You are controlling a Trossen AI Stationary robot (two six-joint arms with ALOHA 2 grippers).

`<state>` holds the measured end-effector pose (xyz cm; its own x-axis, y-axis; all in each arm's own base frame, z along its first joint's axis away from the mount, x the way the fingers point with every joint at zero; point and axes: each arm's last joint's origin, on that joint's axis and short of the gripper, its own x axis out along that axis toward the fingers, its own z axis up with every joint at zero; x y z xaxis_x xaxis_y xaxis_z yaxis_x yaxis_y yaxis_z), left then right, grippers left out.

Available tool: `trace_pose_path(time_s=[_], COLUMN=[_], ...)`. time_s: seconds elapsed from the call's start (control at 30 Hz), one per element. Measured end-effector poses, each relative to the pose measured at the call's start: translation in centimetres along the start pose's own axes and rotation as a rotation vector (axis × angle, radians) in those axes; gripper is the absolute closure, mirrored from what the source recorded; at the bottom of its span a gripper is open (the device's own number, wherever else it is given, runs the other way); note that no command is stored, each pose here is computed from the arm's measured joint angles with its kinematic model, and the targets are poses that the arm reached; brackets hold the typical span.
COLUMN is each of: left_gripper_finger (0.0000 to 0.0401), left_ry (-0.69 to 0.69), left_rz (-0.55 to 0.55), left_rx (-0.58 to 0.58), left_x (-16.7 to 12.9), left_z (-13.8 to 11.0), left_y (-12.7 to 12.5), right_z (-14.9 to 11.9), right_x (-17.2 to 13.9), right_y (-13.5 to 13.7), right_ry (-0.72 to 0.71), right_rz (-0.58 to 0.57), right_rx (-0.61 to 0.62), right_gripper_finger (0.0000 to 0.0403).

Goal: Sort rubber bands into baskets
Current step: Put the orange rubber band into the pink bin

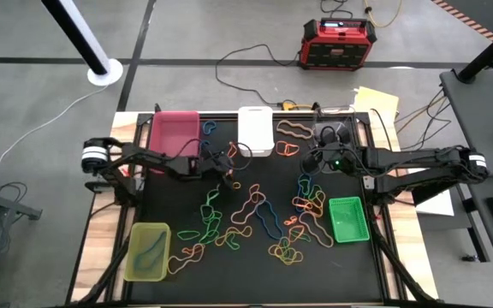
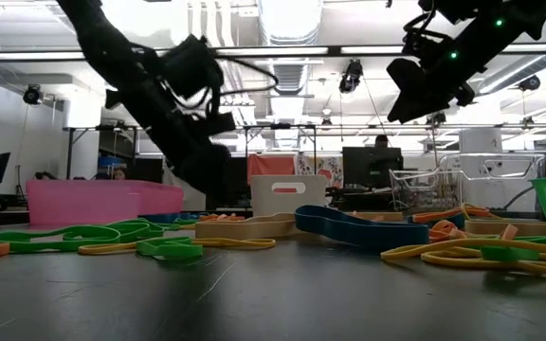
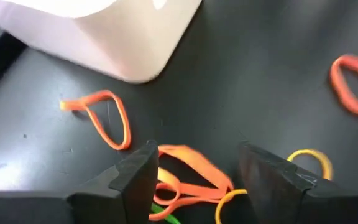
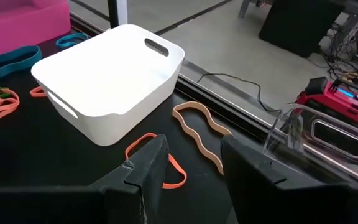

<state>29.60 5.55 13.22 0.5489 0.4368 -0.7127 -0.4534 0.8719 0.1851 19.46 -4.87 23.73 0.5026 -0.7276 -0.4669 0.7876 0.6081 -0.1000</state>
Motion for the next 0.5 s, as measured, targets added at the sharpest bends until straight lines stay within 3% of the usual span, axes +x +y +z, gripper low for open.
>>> trace_pose_path(time_s=[0.13,0.27,0.4,0.5], left_gripper_finger=[0.0195,0.0223,0.0281,0.0346], left_ry=[0.021,0.039,0.036,0.029], left_rz=[0.006,0.008,0.007,0.006], left_rx=[0.01,0.012,0.015,0.035], left_x=[0.77,0.99,0.91,0.78], left_z=[-0.22,-0.58,-0.53,-0.4], left_y=[-0.14,-0.19,-0.17,-0.17], right_z=[-0.08,-0.18,-0.37,-0.55], right_x=[0.01,0.03,0.09,0.14], right_y=[-0.02,-0.04,-0.06,-0.07], right_ry=[0.004,0.008,0.013,0.017], right_rz=[-0.001,-0.003,-0.005,-0.006], right_rx=[-0.009,-0.014,-0.018,-0.02], right_gripper_finger=[0.0257,0.0257,0.0257,0.0257])
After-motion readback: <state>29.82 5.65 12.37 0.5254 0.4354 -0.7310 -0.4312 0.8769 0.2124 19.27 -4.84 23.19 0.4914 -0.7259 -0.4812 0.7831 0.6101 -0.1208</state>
